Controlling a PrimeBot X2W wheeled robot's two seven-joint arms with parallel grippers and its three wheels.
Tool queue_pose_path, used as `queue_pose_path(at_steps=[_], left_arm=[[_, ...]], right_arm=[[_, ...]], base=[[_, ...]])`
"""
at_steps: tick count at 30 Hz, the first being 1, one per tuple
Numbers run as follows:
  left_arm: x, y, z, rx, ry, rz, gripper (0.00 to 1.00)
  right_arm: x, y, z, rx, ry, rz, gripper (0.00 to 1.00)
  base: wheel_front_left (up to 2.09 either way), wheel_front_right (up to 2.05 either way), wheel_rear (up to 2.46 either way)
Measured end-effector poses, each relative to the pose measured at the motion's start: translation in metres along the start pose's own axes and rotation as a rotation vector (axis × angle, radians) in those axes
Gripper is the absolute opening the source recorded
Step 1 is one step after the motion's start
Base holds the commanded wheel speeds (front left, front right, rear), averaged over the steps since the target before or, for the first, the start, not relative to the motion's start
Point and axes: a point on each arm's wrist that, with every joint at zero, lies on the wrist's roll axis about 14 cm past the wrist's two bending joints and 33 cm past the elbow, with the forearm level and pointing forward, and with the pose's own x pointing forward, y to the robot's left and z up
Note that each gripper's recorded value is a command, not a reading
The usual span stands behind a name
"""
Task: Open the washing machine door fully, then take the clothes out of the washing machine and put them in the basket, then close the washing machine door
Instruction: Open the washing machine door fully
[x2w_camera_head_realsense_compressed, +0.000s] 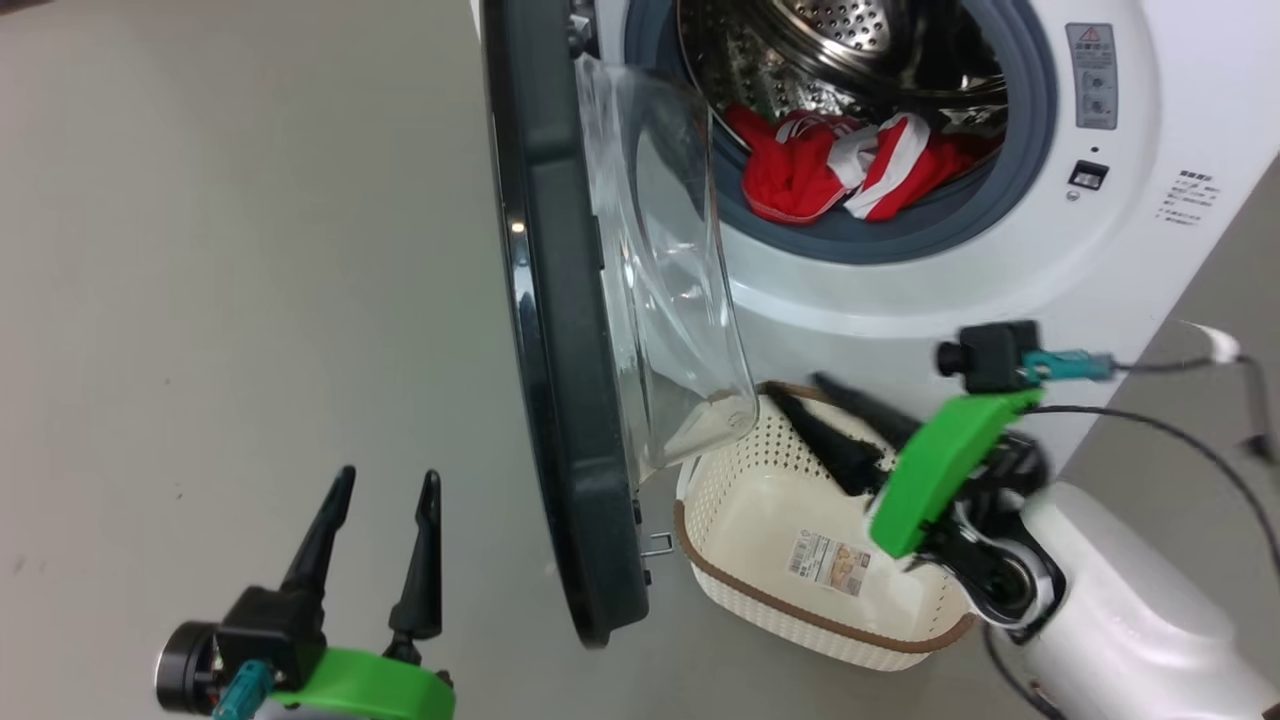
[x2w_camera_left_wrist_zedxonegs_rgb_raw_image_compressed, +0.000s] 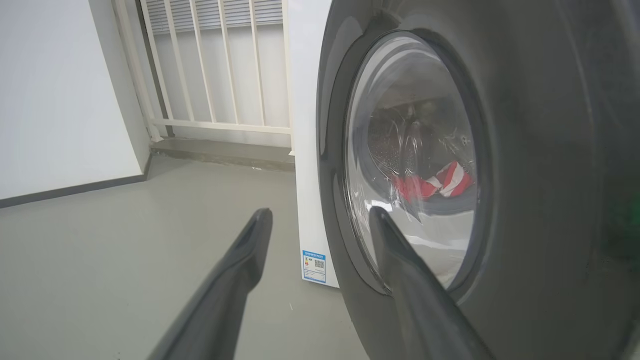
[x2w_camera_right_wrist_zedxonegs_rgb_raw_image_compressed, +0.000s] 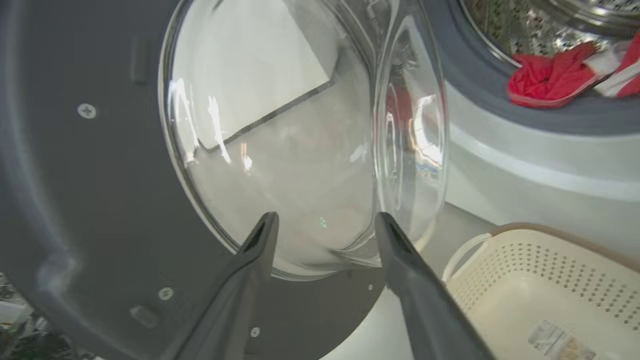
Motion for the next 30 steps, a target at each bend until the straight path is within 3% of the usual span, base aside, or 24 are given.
queue_pose_path(at_steps=[5,10,18,25,30], left_arm=[[-0.006,-0.001,-0.002,-0.009,0.003,-0.005,1.0],[-0.003,-0.004,0.009,-0.015,-0.036,-0.014,1.0],[-0.001,-0.001,0.019,-0.007,-0.067,0.001,1.0],[-0.003,0.001,0.021,-0.005,-0.073,0.021,1.0],[-0.004,0.002,0.022,-0.004,-0.076,0.032,1.0]], right_arm=[[-0.018,-0.04,0.017,-0.244,-0.175,-0.157,1.0],[-0.028,-0.051,0.029,-0.363,-0.291,-0.22,1.0],[-0.039,-0.062,0.042,-0.537,-0.356,-0.291,1.0],[-0.058,-0.056,0.055,-0.64,-0.442,-0.336,1.0],[-0.074,-0.056,0.048,-0.644,-0.466,-0.353,1.0]], base=[[0.0,0.0,0.0],[0.0,0.0,0.0],[0.0,0.0,0.0],[0.0,0.0,0.0],[0.0,0.0,0.0]])
